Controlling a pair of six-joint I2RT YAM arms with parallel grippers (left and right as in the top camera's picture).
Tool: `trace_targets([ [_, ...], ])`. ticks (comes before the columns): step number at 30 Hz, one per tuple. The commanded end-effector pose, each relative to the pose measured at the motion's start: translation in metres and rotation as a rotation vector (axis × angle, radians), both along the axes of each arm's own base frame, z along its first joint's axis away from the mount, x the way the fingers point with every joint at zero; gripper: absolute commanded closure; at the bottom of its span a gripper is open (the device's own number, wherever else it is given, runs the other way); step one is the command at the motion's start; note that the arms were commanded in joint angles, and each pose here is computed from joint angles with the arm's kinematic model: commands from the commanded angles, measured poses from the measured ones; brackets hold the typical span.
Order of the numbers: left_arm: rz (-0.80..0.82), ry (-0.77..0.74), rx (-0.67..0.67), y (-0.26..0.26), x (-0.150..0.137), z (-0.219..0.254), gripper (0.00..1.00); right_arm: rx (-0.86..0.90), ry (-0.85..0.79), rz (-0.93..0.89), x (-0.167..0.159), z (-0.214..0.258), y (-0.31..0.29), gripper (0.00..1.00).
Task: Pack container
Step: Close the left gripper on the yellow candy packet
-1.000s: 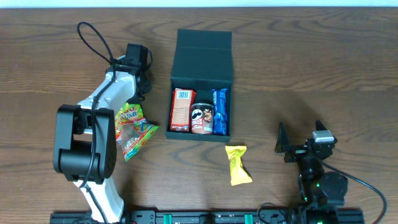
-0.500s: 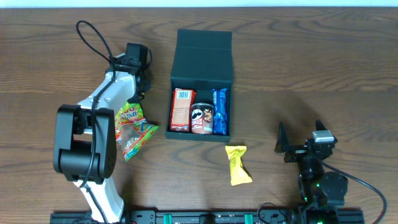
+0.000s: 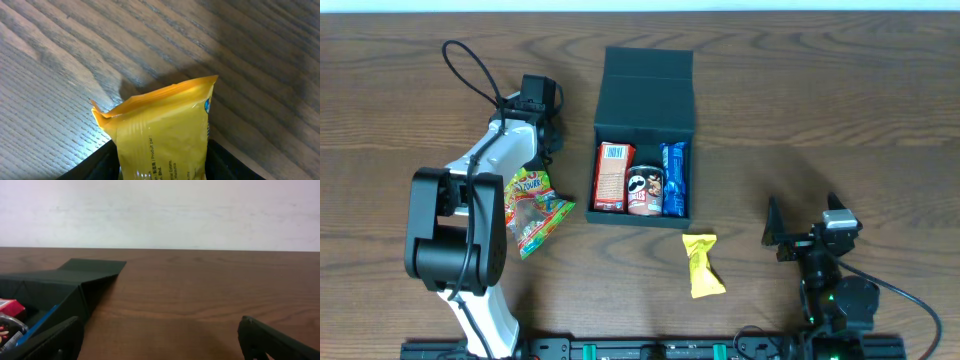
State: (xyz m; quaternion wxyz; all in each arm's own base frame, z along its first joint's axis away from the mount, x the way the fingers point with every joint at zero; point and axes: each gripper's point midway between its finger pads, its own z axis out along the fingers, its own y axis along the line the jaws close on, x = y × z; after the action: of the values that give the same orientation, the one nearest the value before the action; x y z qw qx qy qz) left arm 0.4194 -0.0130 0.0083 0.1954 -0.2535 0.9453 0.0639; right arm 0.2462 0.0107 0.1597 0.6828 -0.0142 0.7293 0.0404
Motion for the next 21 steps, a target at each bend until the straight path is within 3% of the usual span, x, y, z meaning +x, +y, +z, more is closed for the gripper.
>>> trace_targets([
  [1, 0.016, 0.001, 0.001, 0.003, 0.000, -0.006, 0.46, -0.011, 0.004, -0.017, 0.000, -0.002, -0.004, 0.01],
  [16, 0.002, 0.039, 0.012, 0.005, -0.004, -0.020, 0.57, -0.011, 0.004, -0.017, 0.000, -0.002, -0.004, 0.01],
  [21, -0.042, 0.046, 0.025, 0.002, -0.004, -0.019, 0.69, -0.011, 0.004, -0.017, 0.000, -0.002, -0.004, 0.01],
])
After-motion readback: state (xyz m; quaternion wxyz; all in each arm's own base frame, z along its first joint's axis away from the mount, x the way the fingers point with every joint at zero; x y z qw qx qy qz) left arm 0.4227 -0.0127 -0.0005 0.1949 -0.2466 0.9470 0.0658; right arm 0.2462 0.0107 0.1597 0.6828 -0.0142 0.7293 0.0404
